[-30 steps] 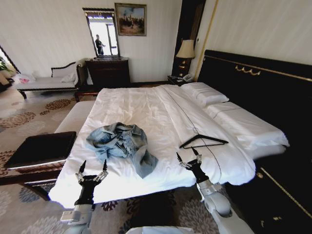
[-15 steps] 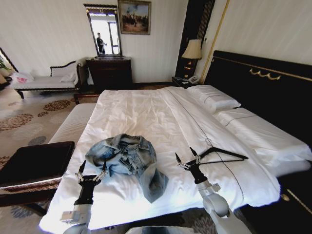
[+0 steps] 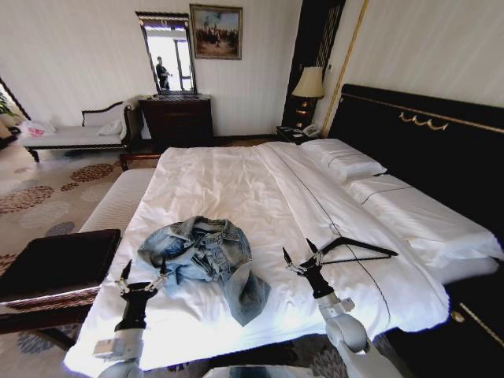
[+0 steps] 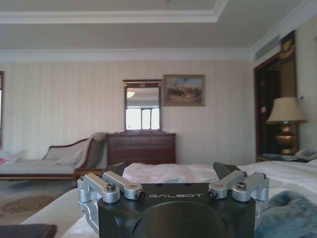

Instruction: Pick up the clothes from the bed and hang them on the clothes hanger.

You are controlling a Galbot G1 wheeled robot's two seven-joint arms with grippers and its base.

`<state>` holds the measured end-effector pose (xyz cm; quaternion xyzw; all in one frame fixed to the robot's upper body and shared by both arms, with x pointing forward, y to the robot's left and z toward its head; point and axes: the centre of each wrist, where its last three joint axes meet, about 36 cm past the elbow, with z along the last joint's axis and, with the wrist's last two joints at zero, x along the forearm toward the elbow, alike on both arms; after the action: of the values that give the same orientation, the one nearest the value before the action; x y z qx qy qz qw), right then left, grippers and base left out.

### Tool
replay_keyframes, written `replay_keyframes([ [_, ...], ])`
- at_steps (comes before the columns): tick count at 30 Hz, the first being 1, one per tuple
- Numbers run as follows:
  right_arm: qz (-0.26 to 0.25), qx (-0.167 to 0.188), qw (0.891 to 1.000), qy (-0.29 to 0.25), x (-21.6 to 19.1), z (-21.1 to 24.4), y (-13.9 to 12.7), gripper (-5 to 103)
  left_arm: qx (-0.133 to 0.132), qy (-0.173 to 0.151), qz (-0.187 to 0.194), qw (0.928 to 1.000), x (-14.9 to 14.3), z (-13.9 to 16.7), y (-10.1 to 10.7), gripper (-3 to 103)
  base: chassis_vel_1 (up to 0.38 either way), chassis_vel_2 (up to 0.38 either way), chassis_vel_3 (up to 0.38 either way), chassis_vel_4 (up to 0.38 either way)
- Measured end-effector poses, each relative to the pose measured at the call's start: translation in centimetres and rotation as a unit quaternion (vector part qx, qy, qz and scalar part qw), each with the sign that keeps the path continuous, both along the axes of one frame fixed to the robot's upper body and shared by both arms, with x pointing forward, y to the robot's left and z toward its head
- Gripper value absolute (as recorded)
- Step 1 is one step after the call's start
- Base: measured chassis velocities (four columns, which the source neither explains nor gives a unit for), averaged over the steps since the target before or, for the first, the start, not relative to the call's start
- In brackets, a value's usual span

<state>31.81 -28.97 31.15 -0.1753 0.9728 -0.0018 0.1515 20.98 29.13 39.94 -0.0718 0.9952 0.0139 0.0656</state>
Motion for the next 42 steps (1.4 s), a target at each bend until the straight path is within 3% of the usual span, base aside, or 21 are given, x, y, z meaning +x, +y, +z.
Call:
replay_keyframes([
  [2, -0.001, 0.0, 1.0, 0.0, 0.0, 0.0, 0.0, 100, 0.001, 0.001, 0.005, 1.0, 0.1, 0.1, 0.3, 100, 0.0, 0.0, 0.0, 0.0],
  [4, -0.005, 0.001, 1.0, -0.001, -0.1, 0.0, -0.1, 100, 0.003, 0.008, 0.031, 0.9995, 0.3, 0.6, 2.6, 100, 0.0, 0.0, 0.0, 0.0],
  [6, -0.006, 0.001, 1.0, -0.001, -0.2, 0.0, -0.1, 100, -0.002, 0.013, 0.038, 0.9992, 0.3, 0.7, 3.4, 100, 0.0, 0.0, 0.0, 0.0],
  [8, -0.008, 0.001, 1.0, -0.001, -0.2, -0.1, -0.2, 100, -0.036, 0.031, 0.042, 0.998, 0.3, 0.9, 5.1, 100, 0.0, 0.0, 0.0, 0.0],
  [9, -0.01, 0.002, 1.0, -0.001, -0.2, -0.2, -0.2, 100, -0.062, 0.042, 0.025, 0.9969, 0.3, 0.8, 5.8, 100, 0.0, 0.0, 0.0, 0.0],
  [10, -0.01, 0.002, 1.0, -0.001, -0.2, -0.2, -0.2, 100, -0.062, 0.042, 0.025, 0.9969, 0.3, 0.8, 5.8, 100, 0.0, 0.0, 0.0, 0.0],
  [11, -0.012, 0.002, 1.0, -0.001, -0.2, -0.2, -0.2, 100, -0.087, 0.047, 0.002, 0.9951, 0.3, 0.8, 6.3, 100, 0.0, 0.0, 0.0, 0.0],
  [13, -0.015, 0.002, 1.0, -0.003, -0.2, -0.3, -0.1, 100, -0.135, 0.056, -0.035, 0.9886, 0.7, 0.7, 7.7, 100, 0.0, 0.0, 0.0, 0.0],
  [15, -0.017, 0.002, 1.0, -0.004, -0.2, -0.5, 0.0, 100, -0.174, 0.062, -0.049, 0.9817, 1.6, 0.9, 9.4, 100, 0.0, 0.0, 0.0, 0.0],
  [18, -0.018, 0.001, 1.0, -0.005, -0.2, -0.6, -0.1, 100, -0.197, 0.069, -0.056, 0.9764, 2.4, 1.3, 10.9, 100, 0.0, 0.0, 0.0, 0.0],
  [21, -0.02, -0.003, 1.0, -0.004, -0.3, -1.1, -0.3, 100, -0.201, 0.088, -0.059, 0.9738, 4.0, 2.4, 13.2, 100, 0.0, 0.0, 0.0, 0.0],
  [29, -0.026, -0.006, 1.0, 0.0, -0.2, -1.8, -0.5, 100, -0.182, 0.13, -0.047, 0.9735, 5.1, 4.1, 15.8, 100, 0.0, 0.0, 0.0, 0.0],
  [34, -0.026, -0.009, 1.0, 0.005, -0.2, -2.4, -0.2, 100, -0.175, 0.156, -0.085, 0.9683, 6.5, 2.6, 16.8, 100, 0.0, 0.0, 0.0, 0.0],
  [36, -0.026, -0.01, 1.0, 0.006, -0.1, -2.6, 0.1, 100, -0.175, 0.161, -0.106, 0.9654, 7.4, 1.7, 17.3, 100, 0.0, 0.0, 0.0, 0.0],
  [42, -0.025, -0.012, 1.0, 0.009, -0.2, -2.8, 0.3, 100, -0.197, 0.148, -0.124, 0.9613, 8.8, 1.2, 18.4, 100, 0.0, 0.0, 0.0, 0.0],
])
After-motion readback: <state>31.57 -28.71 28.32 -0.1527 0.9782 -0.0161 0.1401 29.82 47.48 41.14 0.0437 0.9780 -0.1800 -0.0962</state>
